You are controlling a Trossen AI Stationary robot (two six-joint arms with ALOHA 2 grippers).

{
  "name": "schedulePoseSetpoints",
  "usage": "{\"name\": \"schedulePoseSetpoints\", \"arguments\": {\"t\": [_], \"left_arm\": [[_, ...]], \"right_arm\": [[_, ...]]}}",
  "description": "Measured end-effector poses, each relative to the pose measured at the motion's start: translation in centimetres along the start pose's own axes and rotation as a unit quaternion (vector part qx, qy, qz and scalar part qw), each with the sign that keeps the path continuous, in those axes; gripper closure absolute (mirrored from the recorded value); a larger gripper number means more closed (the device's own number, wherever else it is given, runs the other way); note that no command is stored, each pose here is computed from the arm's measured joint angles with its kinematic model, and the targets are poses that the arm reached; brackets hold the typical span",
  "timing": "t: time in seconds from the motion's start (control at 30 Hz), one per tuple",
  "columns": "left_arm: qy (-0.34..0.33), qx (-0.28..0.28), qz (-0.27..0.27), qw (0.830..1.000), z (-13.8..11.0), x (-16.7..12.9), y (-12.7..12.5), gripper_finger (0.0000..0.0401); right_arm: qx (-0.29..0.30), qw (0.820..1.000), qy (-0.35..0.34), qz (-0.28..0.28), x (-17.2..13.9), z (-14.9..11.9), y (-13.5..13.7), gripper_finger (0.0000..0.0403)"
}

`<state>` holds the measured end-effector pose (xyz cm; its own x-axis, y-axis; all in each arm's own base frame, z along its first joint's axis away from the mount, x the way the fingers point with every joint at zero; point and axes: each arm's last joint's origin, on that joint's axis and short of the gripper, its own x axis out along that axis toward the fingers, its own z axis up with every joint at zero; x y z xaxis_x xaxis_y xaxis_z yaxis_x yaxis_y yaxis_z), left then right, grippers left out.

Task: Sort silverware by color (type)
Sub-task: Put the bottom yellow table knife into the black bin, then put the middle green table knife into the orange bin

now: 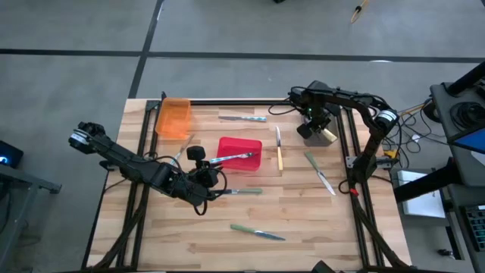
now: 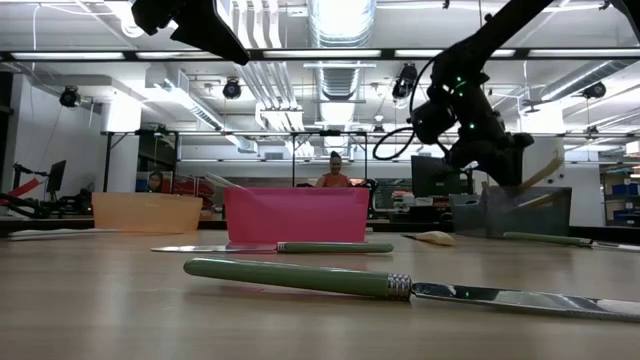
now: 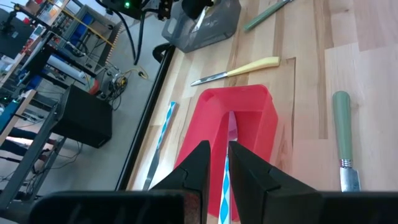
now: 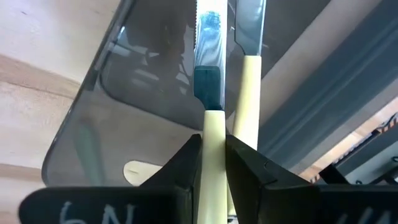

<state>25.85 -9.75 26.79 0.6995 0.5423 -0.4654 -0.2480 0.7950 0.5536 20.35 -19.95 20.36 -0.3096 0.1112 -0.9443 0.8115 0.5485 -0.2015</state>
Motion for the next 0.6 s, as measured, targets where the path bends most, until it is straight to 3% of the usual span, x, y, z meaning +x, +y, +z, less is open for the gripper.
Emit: {"name": "schedulePoseSetpoints", "arguments": {"t": [0.27, 0.6], "left_arm": [[0.0, 0.0, 0.0, 1.0, 0.0, 0.0, 0.0, 0.0362], [0.0, 0.0, 0.0, 1.0, 0.0, 0.0, 0.0, 0.0362]], "right_arm": [[0.001, 1.0, -0.016, 0.004, 0.12, 0.31, 0.1, 0.0343], [0.002, 1.0, -0.019, 0.005, 0.05, 0.27, 0.08, 0.0277]]}}
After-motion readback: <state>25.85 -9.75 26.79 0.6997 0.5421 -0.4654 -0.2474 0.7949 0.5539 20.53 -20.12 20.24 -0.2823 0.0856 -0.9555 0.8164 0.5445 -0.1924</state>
